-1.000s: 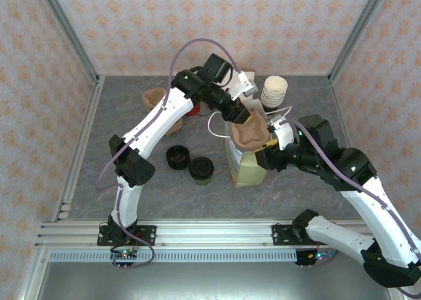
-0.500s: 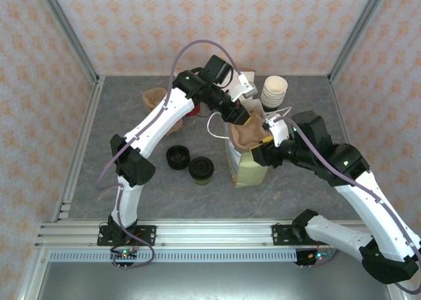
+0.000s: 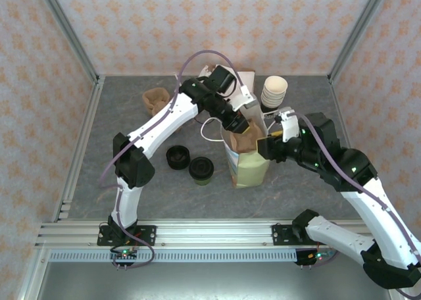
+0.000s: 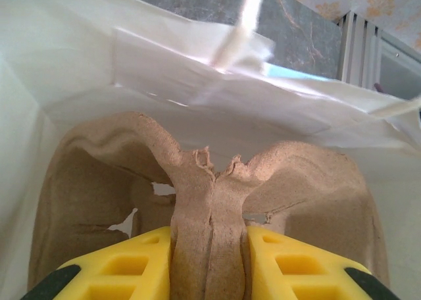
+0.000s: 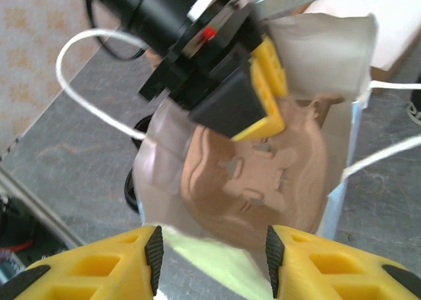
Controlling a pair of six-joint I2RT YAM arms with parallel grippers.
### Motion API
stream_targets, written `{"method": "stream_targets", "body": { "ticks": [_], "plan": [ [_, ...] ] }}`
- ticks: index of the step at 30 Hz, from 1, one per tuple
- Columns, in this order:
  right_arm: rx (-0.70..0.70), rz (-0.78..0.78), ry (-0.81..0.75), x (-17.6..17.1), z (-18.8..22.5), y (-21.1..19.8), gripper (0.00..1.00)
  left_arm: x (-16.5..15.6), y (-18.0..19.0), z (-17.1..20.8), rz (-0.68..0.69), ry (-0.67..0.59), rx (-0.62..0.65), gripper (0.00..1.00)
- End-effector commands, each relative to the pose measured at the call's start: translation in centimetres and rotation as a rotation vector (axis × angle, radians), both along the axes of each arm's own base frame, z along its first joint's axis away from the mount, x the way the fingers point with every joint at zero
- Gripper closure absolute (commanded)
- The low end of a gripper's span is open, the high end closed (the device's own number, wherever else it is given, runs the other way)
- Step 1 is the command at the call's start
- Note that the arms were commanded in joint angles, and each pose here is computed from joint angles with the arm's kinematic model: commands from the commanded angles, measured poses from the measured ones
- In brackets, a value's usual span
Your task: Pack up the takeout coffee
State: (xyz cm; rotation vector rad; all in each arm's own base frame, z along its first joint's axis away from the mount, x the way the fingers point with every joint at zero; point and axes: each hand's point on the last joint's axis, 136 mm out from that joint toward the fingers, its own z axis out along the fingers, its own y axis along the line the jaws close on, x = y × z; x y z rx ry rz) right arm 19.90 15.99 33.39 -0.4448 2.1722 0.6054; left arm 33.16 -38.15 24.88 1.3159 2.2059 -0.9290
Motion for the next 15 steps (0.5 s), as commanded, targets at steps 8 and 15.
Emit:
{"method": "stream_targets", "body": {
  "ticks": [8,15],
  "plan": [
    [-0.085,-0.33,-0.027,3.0,-1.1,-4.7,0.49,-1.5,0.0,2.0,-0.057,-0.207,0.044,0.7],
    [-0.072,-0.345,0.014,3.4,-3.0,-4.4,0.45,-1.7,-0.4,1.9,-0.081,-0.23,0.05,0.7]
  ]
}}
